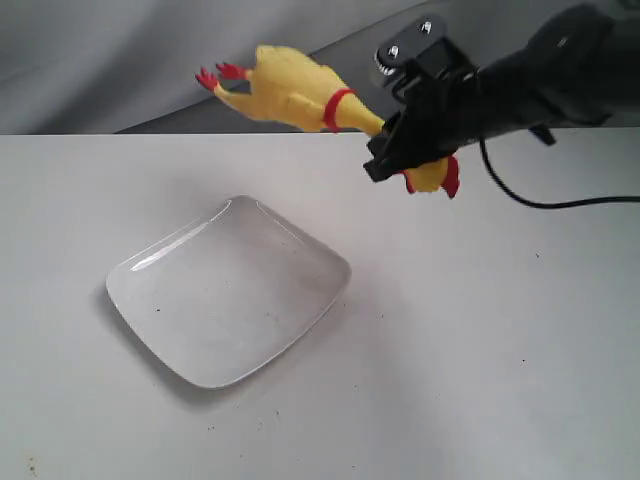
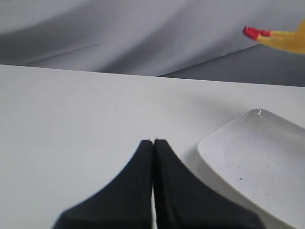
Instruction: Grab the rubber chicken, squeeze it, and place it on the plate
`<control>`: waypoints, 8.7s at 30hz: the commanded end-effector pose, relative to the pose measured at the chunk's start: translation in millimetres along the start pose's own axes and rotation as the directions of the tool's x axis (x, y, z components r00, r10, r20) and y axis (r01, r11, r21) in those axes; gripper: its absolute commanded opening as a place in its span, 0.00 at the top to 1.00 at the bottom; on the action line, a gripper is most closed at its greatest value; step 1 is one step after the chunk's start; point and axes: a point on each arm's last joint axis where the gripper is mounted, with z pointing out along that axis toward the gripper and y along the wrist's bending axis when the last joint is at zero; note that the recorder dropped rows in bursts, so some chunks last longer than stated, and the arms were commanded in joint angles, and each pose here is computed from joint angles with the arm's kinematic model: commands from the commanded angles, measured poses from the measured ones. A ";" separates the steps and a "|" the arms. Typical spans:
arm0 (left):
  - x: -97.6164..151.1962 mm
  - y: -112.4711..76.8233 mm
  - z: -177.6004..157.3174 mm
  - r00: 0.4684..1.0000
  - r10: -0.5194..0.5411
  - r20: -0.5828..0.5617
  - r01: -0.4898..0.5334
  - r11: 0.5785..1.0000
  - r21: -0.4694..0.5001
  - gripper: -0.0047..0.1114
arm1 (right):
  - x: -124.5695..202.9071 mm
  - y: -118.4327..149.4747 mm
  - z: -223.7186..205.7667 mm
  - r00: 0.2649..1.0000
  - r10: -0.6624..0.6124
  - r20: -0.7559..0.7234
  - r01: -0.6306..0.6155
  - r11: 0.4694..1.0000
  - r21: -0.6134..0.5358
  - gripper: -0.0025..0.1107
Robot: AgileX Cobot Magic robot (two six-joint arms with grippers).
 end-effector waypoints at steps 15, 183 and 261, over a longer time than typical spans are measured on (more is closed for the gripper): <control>1.1 0.0 0.3 1.000 -0.007 0.004 0.007 1.000 0.000 0.95 | 36.0 83.0 -168.6 0.988 -0.149 -0.044 0.134 0.962 -0.237 0.98; -96.8 -214.5 45.9 0.238 0.675 0.699 -0.929 -0.053 0.367 0.96 | 35.4 104.0 -175.9 0.998 0.043 0.042 -0.023 0.918 -0.396 0.98; -102.6 -195.8 65.5 0.317 0.835 0.450 -0.924 0.165 0.344 0.86 | 36.1 105.2 -176.4 0.999 0.042 0.034 -0.024 0.912 -0.409 0.98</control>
